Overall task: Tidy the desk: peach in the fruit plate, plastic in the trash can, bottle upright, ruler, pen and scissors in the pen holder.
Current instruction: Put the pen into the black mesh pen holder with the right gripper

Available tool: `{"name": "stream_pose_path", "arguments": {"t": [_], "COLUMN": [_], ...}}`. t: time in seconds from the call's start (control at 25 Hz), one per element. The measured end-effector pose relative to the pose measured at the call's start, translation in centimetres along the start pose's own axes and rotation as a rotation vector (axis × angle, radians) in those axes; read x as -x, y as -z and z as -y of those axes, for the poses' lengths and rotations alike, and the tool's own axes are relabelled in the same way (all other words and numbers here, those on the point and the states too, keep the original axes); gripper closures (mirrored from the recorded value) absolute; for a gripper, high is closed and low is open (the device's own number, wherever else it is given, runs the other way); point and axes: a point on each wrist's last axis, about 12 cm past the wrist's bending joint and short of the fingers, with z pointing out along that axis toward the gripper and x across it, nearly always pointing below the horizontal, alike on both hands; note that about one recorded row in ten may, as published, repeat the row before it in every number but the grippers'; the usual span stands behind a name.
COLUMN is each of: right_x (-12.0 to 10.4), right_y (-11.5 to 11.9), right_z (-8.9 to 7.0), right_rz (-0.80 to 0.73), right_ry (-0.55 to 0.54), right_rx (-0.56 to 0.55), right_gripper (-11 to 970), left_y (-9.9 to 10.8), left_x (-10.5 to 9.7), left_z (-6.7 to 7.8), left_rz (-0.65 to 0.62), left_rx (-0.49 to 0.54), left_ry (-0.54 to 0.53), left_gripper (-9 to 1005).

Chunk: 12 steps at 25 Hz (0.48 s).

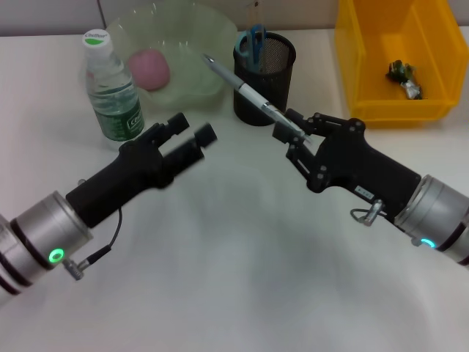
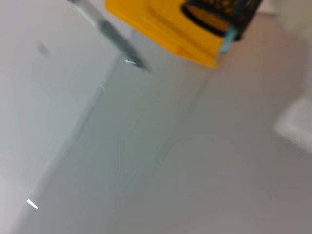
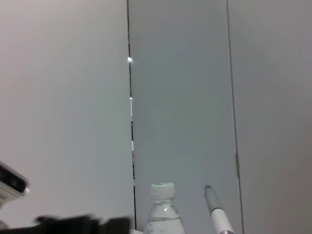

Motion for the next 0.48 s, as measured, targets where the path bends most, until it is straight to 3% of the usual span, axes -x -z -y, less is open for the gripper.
{"name": "stream_pose_path", "arguments": {"t": [0.16,0.36,0.48], "right_x": [0.4,0.7,0.9], "right_y": [0.5,0.9,1.0], "right_z": [1.1,1.9,2.2], "right_rz": [-0.018,-0.063,-0.080], "right_ry": [-0.049,-0.098,-0.107], "right_rx": [0.021,0.069,0.089], "right_gripper": [757,756,755], "left_y": [0.5,0.4,0.4], "left_x": [-0.3,-0.6,-0.7], "left_z": [0.6,0.6,0.5], "left_rz": [-0.062,-0.096,-0.099], "left_rx": [-0.091,-0.118,-0.115], "left_ry": [-0.269,-0.437,-0.475], "left_gripper": [214,214,214]}}
